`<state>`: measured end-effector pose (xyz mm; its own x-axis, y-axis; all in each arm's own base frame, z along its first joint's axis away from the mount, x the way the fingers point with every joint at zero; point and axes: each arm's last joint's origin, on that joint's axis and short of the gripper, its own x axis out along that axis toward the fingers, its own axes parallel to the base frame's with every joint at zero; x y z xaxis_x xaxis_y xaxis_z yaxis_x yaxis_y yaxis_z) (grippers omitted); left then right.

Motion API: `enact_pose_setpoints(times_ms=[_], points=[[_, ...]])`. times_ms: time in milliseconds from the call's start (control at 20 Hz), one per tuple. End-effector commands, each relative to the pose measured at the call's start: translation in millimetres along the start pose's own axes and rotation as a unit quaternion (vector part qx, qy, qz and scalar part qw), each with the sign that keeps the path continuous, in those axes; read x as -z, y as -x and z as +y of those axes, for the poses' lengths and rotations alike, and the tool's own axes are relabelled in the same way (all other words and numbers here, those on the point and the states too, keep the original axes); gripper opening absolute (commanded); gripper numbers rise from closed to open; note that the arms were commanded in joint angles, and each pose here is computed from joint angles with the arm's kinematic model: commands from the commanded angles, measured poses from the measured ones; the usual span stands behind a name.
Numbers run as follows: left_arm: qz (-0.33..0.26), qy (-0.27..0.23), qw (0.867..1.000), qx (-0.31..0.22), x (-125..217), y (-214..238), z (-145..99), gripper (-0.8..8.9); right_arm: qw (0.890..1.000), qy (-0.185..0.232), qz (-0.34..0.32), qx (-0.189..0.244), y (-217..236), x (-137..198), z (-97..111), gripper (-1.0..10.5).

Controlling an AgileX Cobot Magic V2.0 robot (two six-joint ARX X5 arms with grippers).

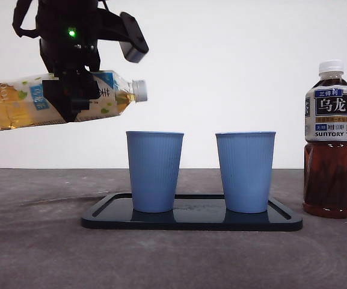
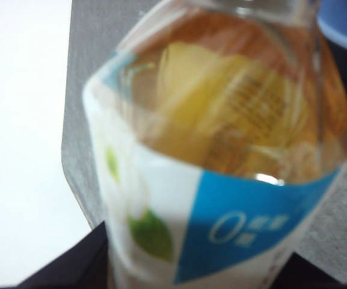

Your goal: Pour the drink into the cup

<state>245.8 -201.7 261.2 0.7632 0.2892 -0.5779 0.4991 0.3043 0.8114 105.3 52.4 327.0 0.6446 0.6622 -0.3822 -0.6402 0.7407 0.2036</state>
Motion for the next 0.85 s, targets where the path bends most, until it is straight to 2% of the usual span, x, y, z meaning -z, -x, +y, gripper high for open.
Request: enact_pose_setpoints(times_ms=[50, 200, 350, 600, 850], points=[[-0.004, -0.013, 0.999, -0.03, -9, 7, 6, 1.13, 1.0, 0.014, -0.014, -0.006, 2, -6, 2, 4.4], [0.014, -0.024, 0.998, -0.057, -8, 8, 7, 1.13, 1.0, 0.014, -0.013, -0.007, 2, -6, 2, 4.4], [0.015, -0.026, 0.998, -0.058, -8, 8, 7, 1.13, 1.0, 0.014, -0.013, -0.016, 2, -6, 2, 4.4], [0.04, -0.091, 0.99, -0.101, -18, 5, -1, 1.12, 1.0, 0.014, -0.013, -0.019, 2, -6, 3, 4.4], [0.039, -0.134, 0.984, -0.108, -28, 5, -12, 0.86, 1.0, 0.014, -0.013, -0.02, 2, -6, 3, 4.4]])
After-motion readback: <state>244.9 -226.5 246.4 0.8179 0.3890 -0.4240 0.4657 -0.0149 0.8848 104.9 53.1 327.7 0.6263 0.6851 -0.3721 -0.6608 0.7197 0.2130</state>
